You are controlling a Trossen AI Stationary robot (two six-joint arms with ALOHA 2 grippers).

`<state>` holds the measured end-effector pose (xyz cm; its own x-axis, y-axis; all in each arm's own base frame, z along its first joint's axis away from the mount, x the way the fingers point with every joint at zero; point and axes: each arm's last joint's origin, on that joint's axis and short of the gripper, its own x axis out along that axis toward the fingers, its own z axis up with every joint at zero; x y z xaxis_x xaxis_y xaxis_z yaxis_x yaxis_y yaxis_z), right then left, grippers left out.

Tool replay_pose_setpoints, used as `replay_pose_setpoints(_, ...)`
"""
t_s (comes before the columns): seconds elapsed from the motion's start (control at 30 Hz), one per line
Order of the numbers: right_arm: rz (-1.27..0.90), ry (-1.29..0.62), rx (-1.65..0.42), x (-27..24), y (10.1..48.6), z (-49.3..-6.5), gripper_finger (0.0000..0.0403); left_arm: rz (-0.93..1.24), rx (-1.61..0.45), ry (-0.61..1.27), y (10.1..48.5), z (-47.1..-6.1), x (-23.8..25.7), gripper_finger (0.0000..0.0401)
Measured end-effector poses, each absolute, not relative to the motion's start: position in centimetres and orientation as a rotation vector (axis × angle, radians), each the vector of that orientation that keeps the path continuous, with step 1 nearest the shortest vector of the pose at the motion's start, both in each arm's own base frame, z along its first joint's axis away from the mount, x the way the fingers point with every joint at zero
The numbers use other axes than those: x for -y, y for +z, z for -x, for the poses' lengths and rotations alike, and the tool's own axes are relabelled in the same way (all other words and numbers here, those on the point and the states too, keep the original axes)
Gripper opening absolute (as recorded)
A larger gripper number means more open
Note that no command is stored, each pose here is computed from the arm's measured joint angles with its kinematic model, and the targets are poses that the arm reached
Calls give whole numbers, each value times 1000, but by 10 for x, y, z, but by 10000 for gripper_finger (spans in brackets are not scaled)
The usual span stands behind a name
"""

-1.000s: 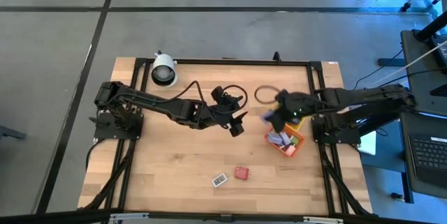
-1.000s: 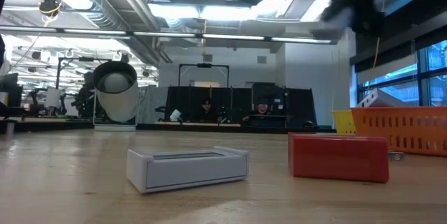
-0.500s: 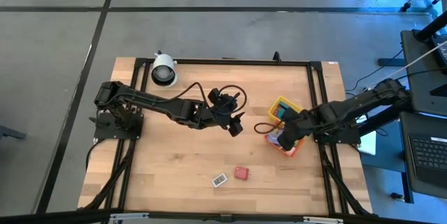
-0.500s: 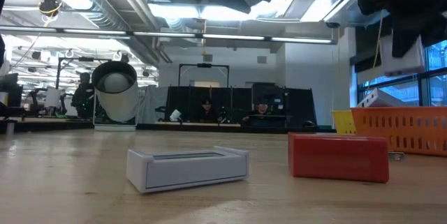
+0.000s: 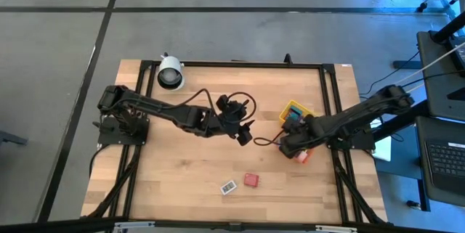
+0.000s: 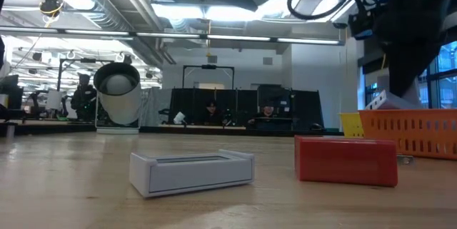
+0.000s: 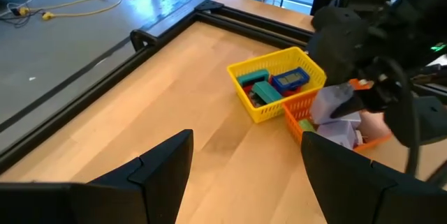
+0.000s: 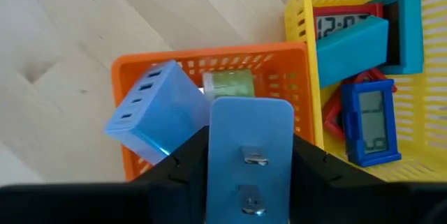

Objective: Pick & Place Office items
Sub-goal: Put the light blue charger adapter into the orange basket, then put the red charger adapter into the orange basket

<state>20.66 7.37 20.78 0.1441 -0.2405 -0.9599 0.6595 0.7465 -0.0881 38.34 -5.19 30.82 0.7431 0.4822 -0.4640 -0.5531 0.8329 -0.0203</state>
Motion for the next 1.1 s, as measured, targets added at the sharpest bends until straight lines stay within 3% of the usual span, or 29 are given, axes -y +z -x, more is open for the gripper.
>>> replay_pose_setpoints(0.43, -354, -647, -1303, -75, 204, -209, 147, 160, -463, 545, 308, -382, 63, 262)
replay_pose_setpoints(0.87, -401, -607, -1367, -75, 213, -204, 259, 307, -597, 434, 299, -377, 67, 262)
replay_pose_setpoints(1.1, -396, -558, -1318, -86, 250, -211, 270, 423, -818, 309, 286, -366, 74, 262)
